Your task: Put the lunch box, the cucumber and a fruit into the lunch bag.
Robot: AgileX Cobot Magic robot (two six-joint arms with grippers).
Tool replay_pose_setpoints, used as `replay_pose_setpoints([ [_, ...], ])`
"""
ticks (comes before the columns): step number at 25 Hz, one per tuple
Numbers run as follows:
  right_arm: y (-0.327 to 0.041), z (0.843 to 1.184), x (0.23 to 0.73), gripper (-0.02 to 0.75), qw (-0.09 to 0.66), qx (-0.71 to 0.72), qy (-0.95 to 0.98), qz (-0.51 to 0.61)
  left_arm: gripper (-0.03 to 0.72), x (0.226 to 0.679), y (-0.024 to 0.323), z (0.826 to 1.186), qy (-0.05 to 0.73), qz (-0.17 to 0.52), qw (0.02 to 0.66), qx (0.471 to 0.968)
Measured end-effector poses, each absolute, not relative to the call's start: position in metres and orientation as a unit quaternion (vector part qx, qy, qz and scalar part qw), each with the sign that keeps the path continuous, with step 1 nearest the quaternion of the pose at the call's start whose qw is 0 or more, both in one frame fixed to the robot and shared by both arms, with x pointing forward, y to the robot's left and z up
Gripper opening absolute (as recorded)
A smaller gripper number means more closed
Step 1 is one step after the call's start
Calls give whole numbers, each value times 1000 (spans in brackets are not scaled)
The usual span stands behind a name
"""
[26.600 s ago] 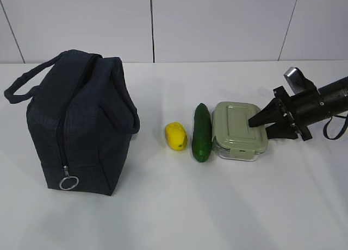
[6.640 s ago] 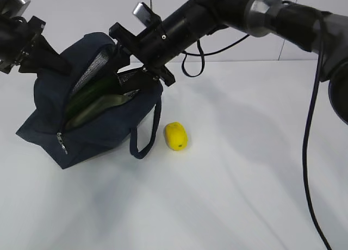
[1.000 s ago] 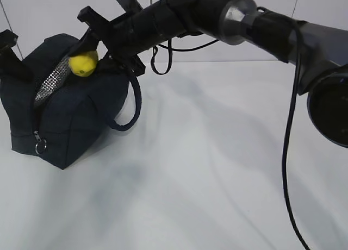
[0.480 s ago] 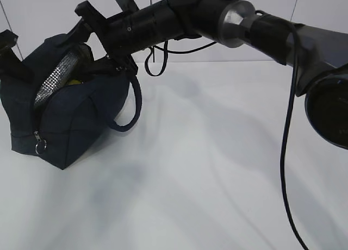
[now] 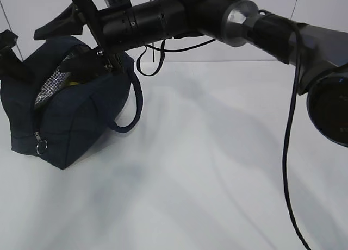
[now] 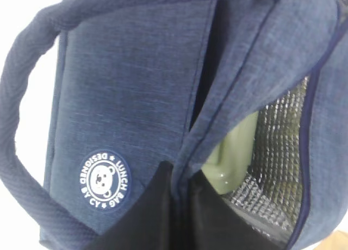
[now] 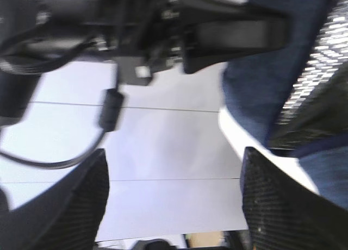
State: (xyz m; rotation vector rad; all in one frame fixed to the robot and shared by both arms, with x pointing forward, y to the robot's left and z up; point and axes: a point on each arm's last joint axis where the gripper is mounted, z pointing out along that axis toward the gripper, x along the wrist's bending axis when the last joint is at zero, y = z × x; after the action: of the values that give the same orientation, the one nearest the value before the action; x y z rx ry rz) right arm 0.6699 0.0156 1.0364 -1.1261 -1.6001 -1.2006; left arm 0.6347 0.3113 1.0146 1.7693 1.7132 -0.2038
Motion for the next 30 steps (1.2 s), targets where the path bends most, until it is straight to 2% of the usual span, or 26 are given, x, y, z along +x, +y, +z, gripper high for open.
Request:
replay_pose_setpoints([
  [3,13,1042,671,560,428,-440,-621,-487,-4,634,311,1015,654,-79,329,676],
  [7,10,1051,671,560,401,-440,-642,-483,-4,634,311,1015,653,-84,327,678],
  [10,3,1063,665,560,336,-466,-688,-443,-4,633,310,1015,652,-87,326,679],
  [15,-15,1093,649,560,142,-556,-744,-343,-4,633,311,1014,652,-86,326,679],
  [18,-14,1103,641,560,95,-578,-742,-326,-4,633,310,1014,652,-87,325,679],
  [22,-5,1094,636,560,65,-612,-731,-295,-4,631,309,1014,649,-99,322,682],
  [30,7,1046,647,560,88,-658,-706,-245,-4,631,308,1015,650,-107,328,677],
])
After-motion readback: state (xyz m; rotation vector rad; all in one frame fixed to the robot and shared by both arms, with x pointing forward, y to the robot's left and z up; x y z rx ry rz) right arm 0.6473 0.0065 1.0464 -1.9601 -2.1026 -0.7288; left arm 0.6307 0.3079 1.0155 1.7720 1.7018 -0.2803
